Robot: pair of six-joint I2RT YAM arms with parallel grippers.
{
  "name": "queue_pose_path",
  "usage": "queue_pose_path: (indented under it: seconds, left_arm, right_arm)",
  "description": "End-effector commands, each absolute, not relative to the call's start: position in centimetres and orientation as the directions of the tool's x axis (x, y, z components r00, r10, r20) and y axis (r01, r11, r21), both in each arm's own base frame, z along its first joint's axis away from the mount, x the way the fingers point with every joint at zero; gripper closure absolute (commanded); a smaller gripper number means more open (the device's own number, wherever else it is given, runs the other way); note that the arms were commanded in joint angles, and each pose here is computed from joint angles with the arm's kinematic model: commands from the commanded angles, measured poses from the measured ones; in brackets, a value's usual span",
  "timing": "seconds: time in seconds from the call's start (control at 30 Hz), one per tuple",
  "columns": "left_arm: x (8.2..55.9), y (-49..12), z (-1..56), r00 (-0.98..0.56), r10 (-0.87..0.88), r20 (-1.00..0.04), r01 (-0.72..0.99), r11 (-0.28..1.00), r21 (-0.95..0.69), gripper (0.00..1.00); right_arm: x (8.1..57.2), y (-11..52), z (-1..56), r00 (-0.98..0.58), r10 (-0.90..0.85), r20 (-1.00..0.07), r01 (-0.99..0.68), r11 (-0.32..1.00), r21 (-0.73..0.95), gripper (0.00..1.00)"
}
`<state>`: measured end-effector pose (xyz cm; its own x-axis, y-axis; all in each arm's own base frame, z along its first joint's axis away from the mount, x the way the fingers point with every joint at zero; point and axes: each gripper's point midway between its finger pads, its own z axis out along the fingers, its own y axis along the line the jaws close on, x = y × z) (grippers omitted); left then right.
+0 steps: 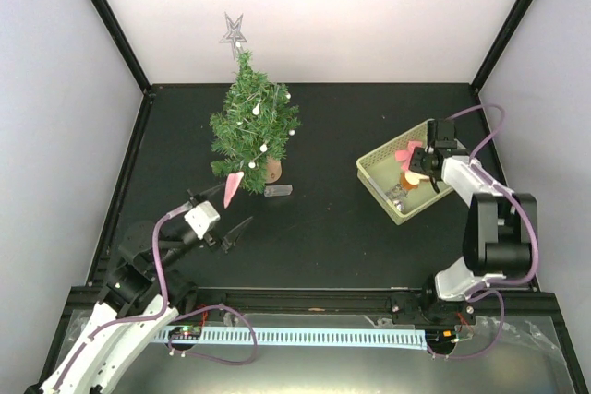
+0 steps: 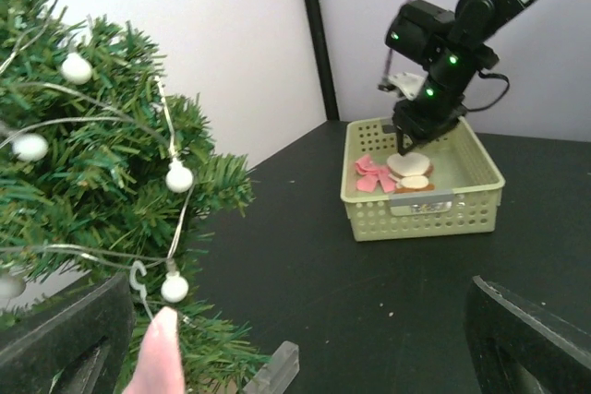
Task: Decorate the small christmas tree
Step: Pick up the decoration item from the storage box.
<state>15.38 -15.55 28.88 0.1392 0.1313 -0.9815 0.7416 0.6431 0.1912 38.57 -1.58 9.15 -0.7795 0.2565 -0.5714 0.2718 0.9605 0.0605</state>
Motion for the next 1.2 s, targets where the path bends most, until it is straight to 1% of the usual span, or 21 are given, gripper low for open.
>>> queue_pose_path:
  seconds: [0.0, 0.1, 0.17, 0.33, 0.6, 0.63, 0.73, 0.83, 0.87, 1.0, 1.1, 1.17]
  left_arm:
    - [16.3, -14.5, 29.1, 0.124, 0.110, -0.986, 0.687, 0.707, 0.165, 0.01]
    - [16.7, -14.2, 28.7, 0.100, 0.132, -0.986, 0.670, 0.723, 0.165, 0.01]
    - [16.8, -14.0, 28.5, 0.089, 0.143, -0.986, 0.663, 0.730, 0.166, 0.01]
    - [16.3, -14.1, 28.8, 0.117, 0.125, -0.985, 0.674, 0.719, 0.171, 0.01]
    - [16.2, -14.4, 28.6, 0.118, 0.130, -0.985, 0.684, 0.708, 0.175, 0.01]
    - [16.2, -14.4, 28.6, 0.117, 0.132, -0.984, 0.685, 0.707, 0.176, 0.01]
    - [16.3, -14.3, 28.6, 0.116, 0.133, -0.984, 0.679, 0.712, 0.176, 0.01]
    - [17.1, -13.3, 29.1, 0.092, 0.102, -0.990, 0.625, 0.769, 0.137, 0.01]
    - [17.3, -13.0, 29.3, 0.086, 0.091, -0.992, 0.611, 0.782, 0.125, 0.01]
    - [17.6, -13.1, 29.1, 0.059, 0.086, -0.995, 0.609, 0.786, 0.104, 0.01]
    - [17.2, -13.7, 28.9, 0.068, 0.099, -0.993, 0.643, 0.756, 0.120, 0.01]
    - [16.9, -13.8, 29.0, 0.080, 0.102, -0.992, 0.653, 0.746, 0.129, 0.01]
  right_arm:
    - [40.4, -3.0, 8.0, -0.749, 0.335, -0.571, 0.355, 0.931, 0.081, 0.60]
    - [41.3, -2.9, 7.1, -0.753, 0.353, -0.556, 0.363, 0.927, 0.098, 0.59]
    - [41.6, -3.1, 6.3, -0.769, 0.356, -0.530, 0.373, 0.924, 0.079, 0.59]
    - [42.4, -2.6, 5.5, -0.789, 0.357, -0.499, 0.364, 0.927, 0.089, 0.54]
    - [42.2, -3.3, 4.3, -0.816, 0.343, -0.464, 0.374, 0.927, 0.027, 0.54]
    - [42.2, -3.6, 4.3, -0.817, 0.341, -0.464, 0.379, 0.925, 0.013, 0.56]
    - [42.1, -3.9, 4.9, -0.819, 0.325, -0.473, 0.375, 0.927, -0.013, 0.73]
    - [42.1, -4.0, 6.1, -0.813, 0.305, -0.496, 0.362, 0.932, -0.020, 0.89]
    - [42.0, -4.1, 6.7, -0.810, 0.298, -0.505, 0.359, 0.933, -0.025, 0.92]
    - [41.4, -4.1, 9.9, -0.785, 0.276, -0.554, 0.358, 0.933, -0.042, 0.94]
    - [40.9, -3.5, 12.6, -0.763, 0.257, -0.593, 0.342, 0.939, -0.033, 0.93]
    - [40.4, -3.0, 14.6, -0.744, 0.242, -0.622, 0.325, 0.946, -0.020, 0.95]
